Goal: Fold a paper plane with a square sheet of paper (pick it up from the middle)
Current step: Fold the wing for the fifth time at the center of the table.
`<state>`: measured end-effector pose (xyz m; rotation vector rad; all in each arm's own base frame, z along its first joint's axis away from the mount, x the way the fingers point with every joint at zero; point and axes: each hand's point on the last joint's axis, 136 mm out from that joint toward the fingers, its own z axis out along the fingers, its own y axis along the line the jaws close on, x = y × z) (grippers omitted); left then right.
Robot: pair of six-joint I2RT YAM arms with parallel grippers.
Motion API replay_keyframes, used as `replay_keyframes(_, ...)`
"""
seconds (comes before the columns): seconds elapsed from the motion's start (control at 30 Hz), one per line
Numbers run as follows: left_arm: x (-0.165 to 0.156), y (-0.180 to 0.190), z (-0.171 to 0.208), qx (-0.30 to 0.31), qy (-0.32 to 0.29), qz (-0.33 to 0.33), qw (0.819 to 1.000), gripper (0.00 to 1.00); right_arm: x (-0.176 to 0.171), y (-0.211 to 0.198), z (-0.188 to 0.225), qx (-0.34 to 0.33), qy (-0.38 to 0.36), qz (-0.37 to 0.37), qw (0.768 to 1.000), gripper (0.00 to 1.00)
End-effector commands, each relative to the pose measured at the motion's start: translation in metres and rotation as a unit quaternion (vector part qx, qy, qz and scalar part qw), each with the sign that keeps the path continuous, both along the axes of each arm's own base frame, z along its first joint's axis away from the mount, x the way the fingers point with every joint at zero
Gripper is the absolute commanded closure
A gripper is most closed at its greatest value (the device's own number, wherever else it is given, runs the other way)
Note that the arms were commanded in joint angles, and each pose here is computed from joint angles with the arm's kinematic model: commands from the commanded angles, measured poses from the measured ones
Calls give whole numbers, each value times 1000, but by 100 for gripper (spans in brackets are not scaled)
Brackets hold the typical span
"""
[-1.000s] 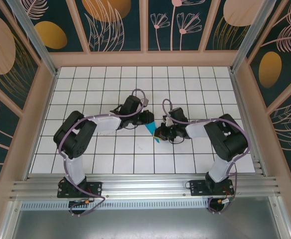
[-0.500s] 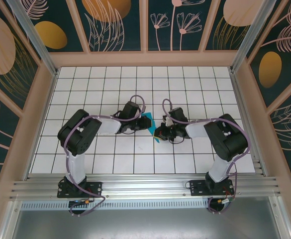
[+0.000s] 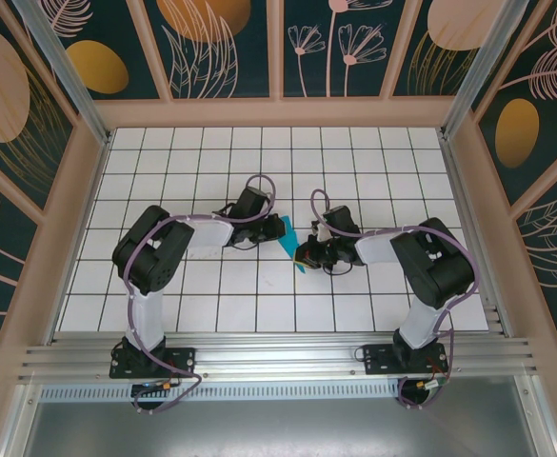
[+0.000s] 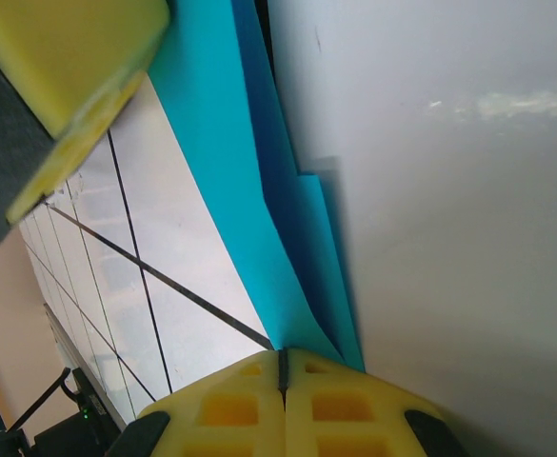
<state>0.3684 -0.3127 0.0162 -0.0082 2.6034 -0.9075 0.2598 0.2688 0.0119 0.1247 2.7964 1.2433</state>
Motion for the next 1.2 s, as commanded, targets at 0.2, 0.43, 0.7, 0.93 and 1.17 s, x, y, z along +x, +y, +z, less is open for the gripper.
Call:
replay_keyframes(0.2, 46, 62, -11, 62, -10, 60, 996, 83, -66, -47, -69, -135, 119, 3, 984, 100)
replay_keyframes(0.43, 52, 51, 40, 24, -42, 47, 998, 80, -61, -43, -66, -129, 114, 1, 985, 100)
replay_keyframes(0.7, 5, 0, 78, -58, -57, -27, 996, 80, -60, -42, -67, -129, 115, 4, 985, 100)
replay_keyframes(0.93, -23, -40, 50, -91, -19, -77, 993, 80, -58, -41, -65, -128, 110, 5, 986, 100)
replay_keyframes(1.17, -27, -31, 0, -48, 22, -61, 997, 81, -53, -37, -58, -120, 98, 9, 988, 100)
